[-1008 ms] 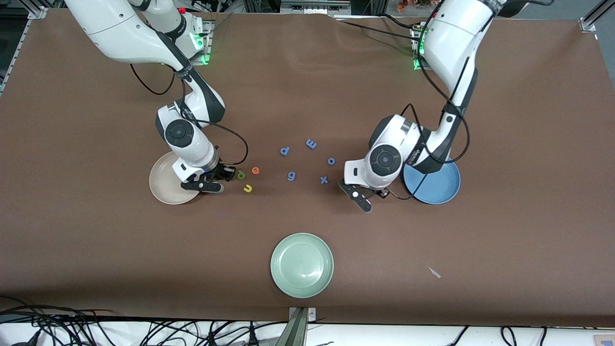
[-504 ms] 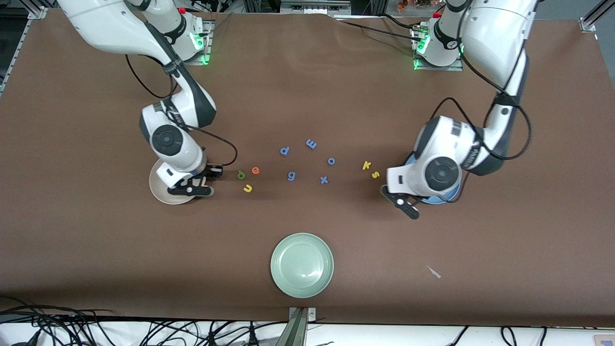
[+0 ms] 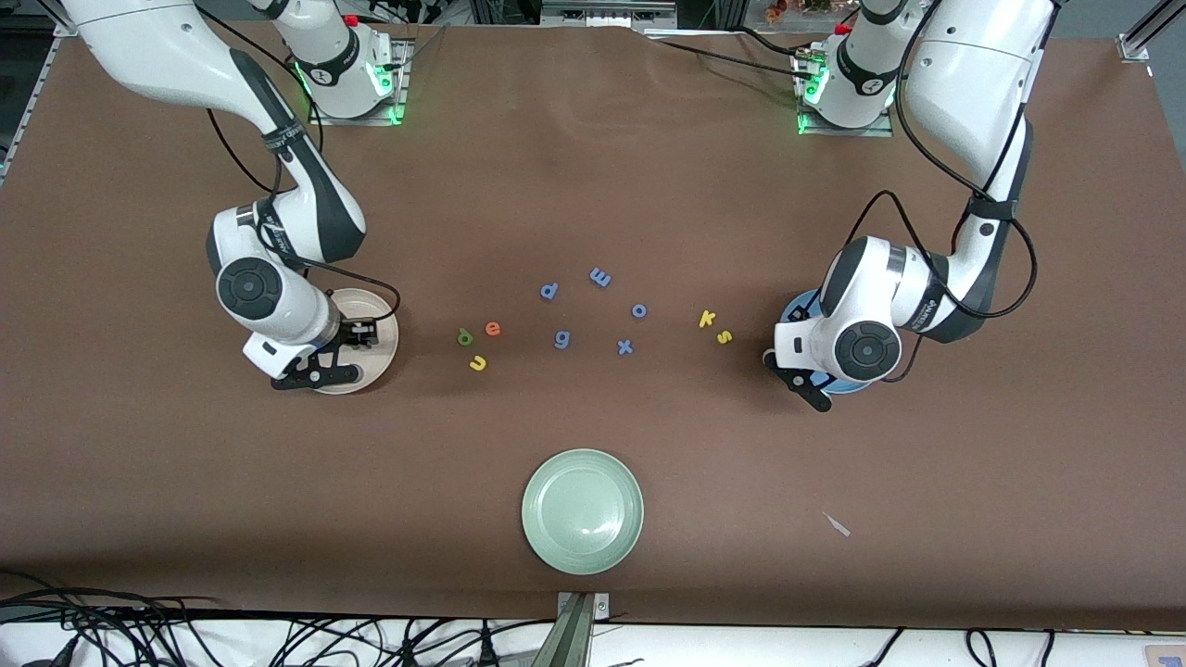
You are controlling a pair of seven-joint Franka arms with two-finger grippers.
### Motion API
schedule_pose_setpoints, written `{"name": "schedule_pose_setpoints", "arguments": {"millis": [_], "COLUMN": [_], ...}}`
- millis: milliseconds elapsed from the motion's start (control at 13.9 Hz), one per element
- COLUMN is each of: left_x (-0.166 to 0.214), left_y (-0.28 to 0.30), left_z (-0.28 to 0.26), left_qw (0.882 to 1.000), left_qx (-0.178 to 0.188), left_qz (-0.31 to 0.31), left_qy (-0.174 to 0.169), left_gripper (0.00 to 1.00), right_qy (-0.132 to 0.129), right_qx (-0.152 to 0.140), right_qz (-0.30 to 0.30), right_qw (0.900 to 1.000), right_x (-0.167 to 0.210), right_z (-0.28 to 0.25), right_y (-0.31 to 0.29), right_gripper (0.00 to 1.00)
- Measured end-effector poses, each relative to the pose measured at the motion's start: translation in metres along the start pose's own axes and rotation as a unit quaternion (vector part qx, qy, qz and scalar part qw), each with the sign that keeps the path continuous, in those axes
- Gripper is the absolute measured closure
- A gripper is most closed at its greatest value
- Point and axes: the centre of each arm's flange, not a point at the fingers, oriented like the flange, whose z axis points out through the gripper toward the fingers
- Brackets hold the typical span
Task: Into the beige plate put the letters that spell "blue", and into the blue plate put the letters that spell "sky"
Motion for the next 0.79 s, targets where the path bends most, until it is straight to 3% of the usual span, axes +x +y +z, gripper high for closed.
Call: {"name": "schedule_pose_setpoints", "arguments": {"millis": [72,360,504,792], "left_x": [0.000,0.005,0.013,0.031], "left_y": [0.000,0.015,0.038,0.082], "left_z": [-0.002,-0.038,-0.055,-0.055], "left_qw": [1.000,0.999,0.998,0.984], "left_qx": [0.001,0.014,0.014,0.004], "left_qz": [0.000,-0.002,-0.043,-0.168], "left_qy": [0.003,0.035,0.050,0.058], "left_gripper": [0.57,0.20,0.01,0.00], "right_qy": [0.000,-0.004,-0.002,0.020], "right_qx": [0.004,0.023,0.022,0.022], "right_qz": [0.013,0.110,0.143,0.152], "right_qw": [1.000,0.994,0.989,0.988], "right_x": [-0.002,-0.020,-0.028,-0.037], "right_z": [-0.001,0.000,0.005,0.016], "right_y": [-0.013,-0.105,-0.140,-0.187], "right_gripper": [0.21,0.21,0.21,0.20]}}
